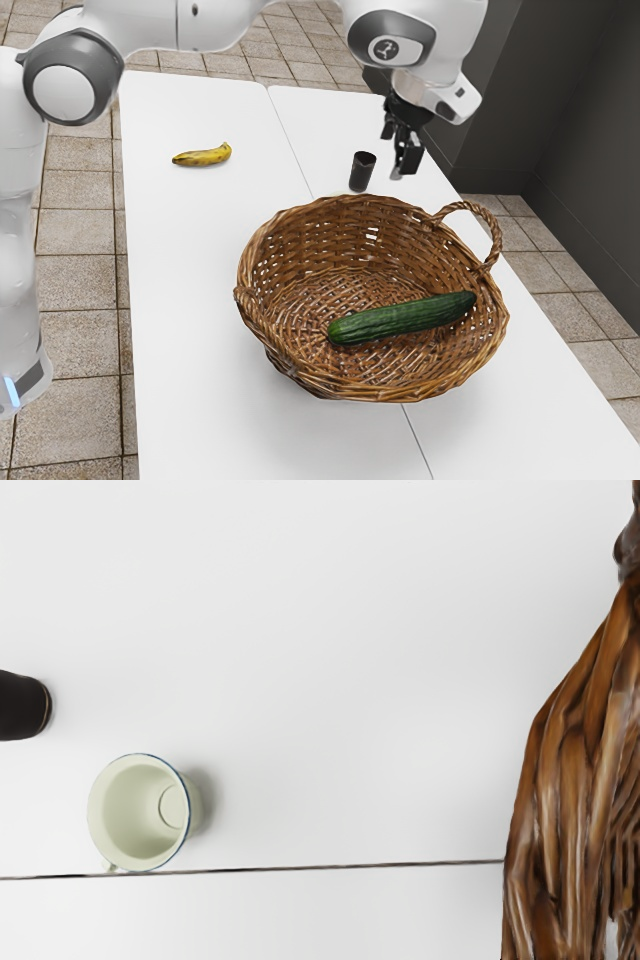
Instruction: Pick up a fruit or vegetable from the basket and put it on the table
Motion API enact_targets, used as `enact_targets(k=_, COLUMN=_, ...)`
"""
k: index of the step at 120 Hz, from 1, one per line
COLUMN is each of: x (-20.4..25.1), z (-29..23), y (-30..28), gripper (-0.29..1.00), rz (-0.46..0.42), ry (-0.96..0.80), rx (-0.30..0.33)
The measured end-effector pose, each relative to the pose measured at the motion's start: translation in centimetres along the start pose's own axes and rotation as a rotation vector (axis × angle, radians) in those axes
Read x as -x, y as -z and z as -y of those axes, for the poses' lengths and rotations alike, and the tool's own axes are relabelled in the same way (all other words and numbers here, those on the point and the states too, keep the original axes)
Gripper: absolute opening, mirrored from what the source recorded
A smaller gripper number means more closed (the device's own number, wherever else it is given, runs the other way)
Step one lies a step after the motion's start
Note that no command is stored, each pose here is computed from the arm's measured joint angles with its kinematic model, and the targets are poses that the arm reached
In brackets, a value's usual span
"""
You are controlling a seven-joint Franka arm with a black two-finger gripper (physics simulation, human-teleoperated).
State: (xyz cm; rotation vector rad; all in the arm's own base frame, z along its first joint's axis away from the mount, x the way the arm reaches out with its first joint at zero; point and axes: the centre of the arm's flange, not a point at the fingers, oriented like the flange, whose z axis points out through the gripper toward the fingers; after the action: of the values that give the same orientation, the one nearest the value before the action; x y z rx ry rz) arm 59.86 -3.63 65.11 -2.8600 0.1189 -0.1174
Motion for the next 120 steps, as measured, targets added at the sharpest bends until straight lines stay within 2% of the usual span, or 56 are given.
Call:
enact_targets(k=10, x=0.0, z=-1.4, y=0.9, gripper=0.7, rz=-0.017, ry=-0.02, rx=0.0)
enact_targets(k=27, x=0.2, z=-7.3, y=4.1, gripper=0.7, rz=-0.088, ry=-0.116, rx=0.0)
enact_targets(k=36, x=0.1, z=-7.9, y=4.4, gripper=0.7, rz=-0.099, ry=-0.123, rx=0.01)
enact_targets(k=50, x=0.0, z=-7.4, y=4.0, gripper=0.7, rz=-0.09, ry=-0.1, rx=0.091)
enact_targets(k=62, x=-0.2, z=-7.9, y=2.3, gripper=0.7, rz=-0.048, ry=-0.086, rx=0.185)
enact_targets(k=77, x=-0.9, z=-11.5, y=-0.2, gripper=0.7, rz=0.007, ry=-0.135, rx=0.261)
enact_targets(k=95, x=-1.5, z=-14.2, y=-1.8, gripper=0.7, rz=0.043, ry=-0.175, rx=0.316)
enact_targets(k=120, x=0.4, z=-16.0, y=-1.9, gripper=0.7, rz=0.077, ry=-0.213, rx=0.351)
